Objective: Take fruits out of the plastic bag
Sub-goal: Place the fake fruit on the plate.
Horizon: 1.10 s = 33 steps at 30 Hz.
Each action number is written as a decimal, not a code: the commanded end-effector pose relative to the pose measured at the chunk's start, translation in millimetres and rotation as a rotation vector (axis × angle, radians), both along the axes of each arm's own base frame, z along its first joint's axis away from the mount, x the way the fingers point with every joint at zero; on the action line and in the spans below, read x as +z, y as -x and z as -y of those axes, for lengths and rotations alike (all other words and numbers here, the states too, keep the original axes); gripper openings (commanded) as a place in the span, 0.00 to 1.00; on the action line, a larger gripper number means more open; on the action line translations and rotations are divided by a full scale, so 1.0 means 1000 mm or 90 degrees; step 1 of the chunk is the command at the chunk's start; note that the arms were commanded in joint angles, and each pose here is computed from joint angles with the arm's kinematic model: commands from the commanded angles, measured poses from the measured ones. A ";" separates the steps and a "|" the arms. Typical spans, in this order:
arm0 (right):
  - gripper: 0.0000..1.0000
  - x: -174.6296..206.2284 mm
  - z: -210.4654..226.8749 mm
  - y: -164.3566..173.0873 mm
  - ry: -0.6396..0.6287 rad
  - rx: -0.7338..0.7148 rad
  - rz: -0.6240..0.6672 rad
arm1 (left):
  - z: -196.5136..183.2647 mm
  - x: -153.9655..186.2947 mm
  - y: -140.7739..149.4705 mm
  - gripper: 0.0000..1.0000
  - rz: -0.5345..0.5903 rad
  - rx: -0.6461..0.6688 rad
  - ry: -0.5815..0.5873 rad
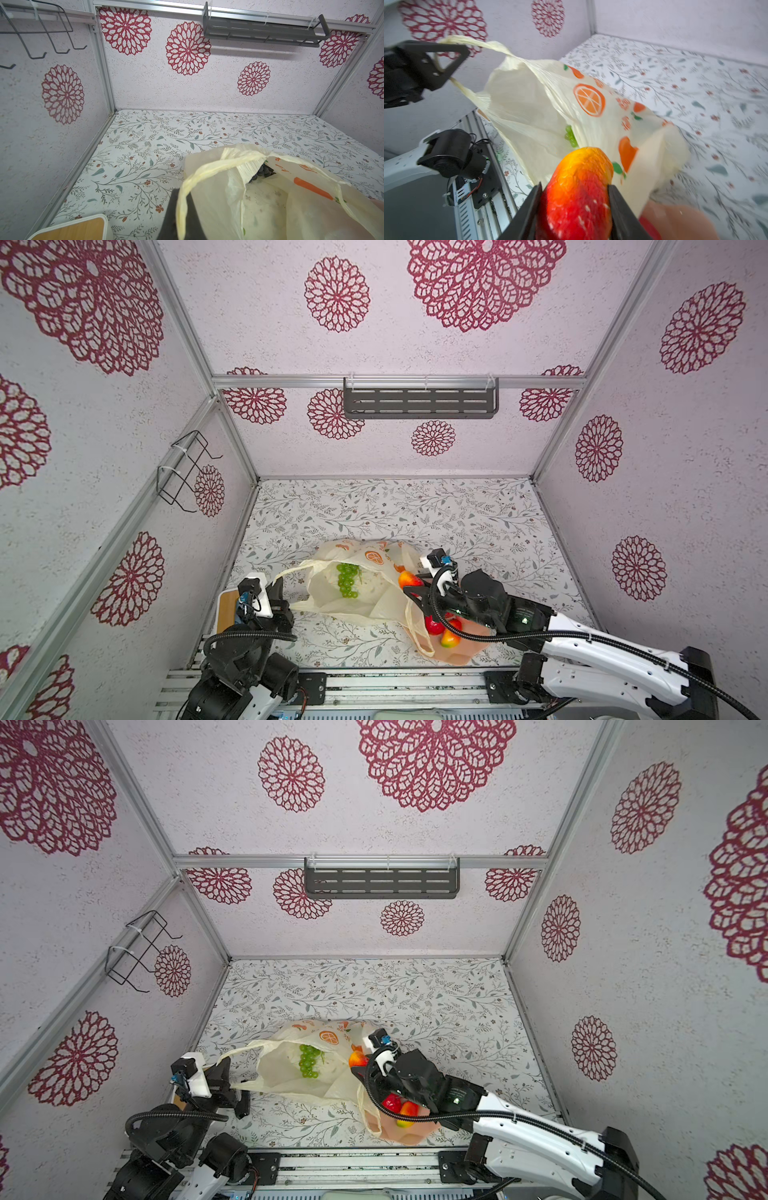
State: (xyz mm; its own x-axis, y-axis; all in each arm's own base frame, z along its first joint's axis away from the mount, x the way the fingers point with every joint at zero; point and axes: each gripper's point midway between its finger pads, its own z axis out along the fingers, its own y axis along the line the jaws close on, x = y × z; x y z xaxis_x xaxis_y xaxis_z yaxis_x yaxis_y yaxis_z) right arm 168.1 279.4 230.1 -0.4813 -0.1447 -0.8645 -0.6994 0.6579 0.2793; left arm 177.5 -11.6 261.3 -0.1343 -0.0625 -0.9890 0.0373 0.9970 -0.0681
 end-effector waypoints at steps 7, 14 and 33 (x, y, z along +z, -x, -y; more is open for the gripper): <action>0.34 -0.069 0.094 0.013 0.071 -0.260 -0.220 | -0.008 0.003 0.001 0.00 0.007 0.026 0.007; 0.36 -0.097 0.131 0.037 0.135 -0.329 -0.325 | -0.008 0.003 0.001 0.00 0.009 0.025 0.009; 0.45 -0.135 0.148 0.054 0.187 -0.365 -0.392 | -0.007 0.003 0.003 0.00 0.005 0.021 0.010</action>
State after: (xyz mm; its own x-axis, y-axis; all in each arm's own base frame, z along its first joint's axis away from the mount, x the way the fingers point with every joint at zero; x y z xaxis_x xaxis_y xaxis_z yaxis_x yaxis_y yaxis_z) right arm 115.2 134.5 95.2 -0.9126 0.0609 -0.4043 -0.0522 0.9634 0.2631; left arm 177.6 -8.7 261.2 -0.1333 -0.0724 -0.9884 0.0189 0.9970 -0.0756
